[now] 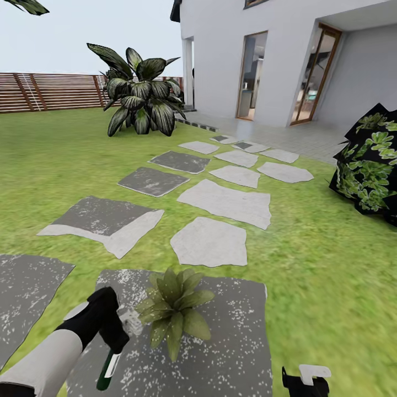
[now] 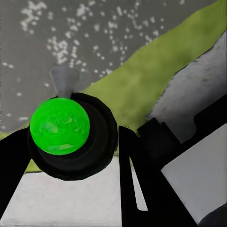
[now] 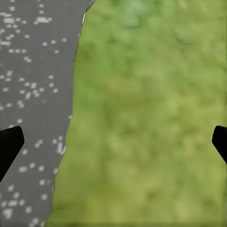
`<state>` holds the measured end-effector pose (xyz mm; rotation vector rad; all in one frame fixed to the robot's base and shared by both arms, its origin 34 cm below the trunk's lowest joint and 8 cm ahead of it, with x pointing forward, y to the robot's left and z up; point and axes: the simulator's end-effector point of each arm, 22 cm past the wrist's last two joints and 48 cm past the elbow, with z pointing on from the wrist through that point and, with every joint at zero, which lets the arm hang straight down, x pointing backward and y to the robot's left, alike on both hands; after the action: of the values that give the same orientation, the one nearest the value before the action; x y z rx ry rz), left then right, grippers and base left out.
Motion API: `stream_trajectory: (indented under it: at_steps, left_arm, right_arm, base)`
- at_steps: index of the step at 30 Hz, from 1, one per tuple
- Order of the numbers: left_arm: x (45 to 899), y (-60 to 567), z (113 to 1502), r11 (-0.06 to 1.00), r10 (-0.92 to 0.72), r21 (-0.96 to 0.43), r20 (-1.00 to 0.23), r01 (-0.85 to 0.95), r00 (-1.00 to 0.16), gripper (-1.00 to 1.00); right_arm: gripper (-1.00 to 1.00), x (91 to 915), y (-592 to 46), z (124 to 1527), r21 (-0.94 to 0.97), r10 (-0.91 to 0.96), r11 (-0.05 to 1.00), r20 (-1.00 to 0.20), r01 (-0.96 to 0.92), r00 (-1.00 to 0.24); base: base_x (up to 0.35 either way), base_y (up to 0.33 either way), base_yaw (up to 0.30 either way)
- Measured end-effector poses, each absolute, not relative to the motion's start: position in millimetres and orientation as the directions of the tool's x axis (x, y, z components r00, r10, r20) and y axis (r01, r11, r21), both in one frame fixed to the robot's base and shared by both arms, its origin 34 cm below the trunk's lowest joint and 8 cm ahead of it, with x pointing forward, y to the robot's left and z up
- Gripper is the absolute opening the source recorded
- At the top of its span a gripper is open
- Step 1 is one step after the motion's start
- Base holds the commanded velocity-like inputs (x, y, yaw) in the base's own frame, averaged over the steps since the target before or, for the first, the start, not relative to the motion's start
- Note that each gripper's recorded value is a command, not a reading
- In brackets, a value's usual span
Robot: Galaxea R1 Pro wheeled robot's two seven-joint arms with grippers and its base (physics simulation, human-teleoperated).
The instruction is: Pick up the pesticide atomizer in the garden and spray insectifuge to fully cover both potted plants in the garden.
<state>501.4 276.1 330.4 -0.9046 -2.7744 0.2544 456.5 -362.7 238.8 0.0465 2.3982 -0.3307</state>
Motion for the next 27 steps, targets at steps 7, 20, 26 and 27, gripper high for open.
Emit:
stream_trajectory:
  at_steps: [7, 20, 26, 27]
  left_arm:
    - [488, 301, 322, 0.817, 0.574, -0.205, 0.19, 0.539, -0.797, -1.0]
    - [495, 293, 323, 0.844, 0.522, -0.23, 0.151, 0.484, -0.839, -1.0]
    - [495, 293, 323, 0.844, 0.523, -0.227, 0.149, 0.486, -0.839, -1.0]
    - [495, 293, 323, 0.844, 0.523, -0.227, 0.149, 0.486, -0.839, -1.0]
  right_arm:
    - [1.0, 456, -363, 239, -0.224, -0.057, 0.967, -0.658, 0.123, -0.751]
    - [1.0, 457, -362, 239, -0.223, -0.056, 0.967, -0.658, 0.124, -0.751]
    - [1.0, 457, -362, 239, -0.224, -0.056, 0.967, -0.659, 0.124, -0.75]
    - [1.0, 457, -362, 239, -0.224, -0.057, 0.967, -0.659, 0.124, -0.75]
  base:
    - [0.0, 0.0, 0.005]
    - [0.032, -0.04, 0.231]
    - [0.158, -0.218, 0.028]
    - [0.161, -0.231, 0.002]
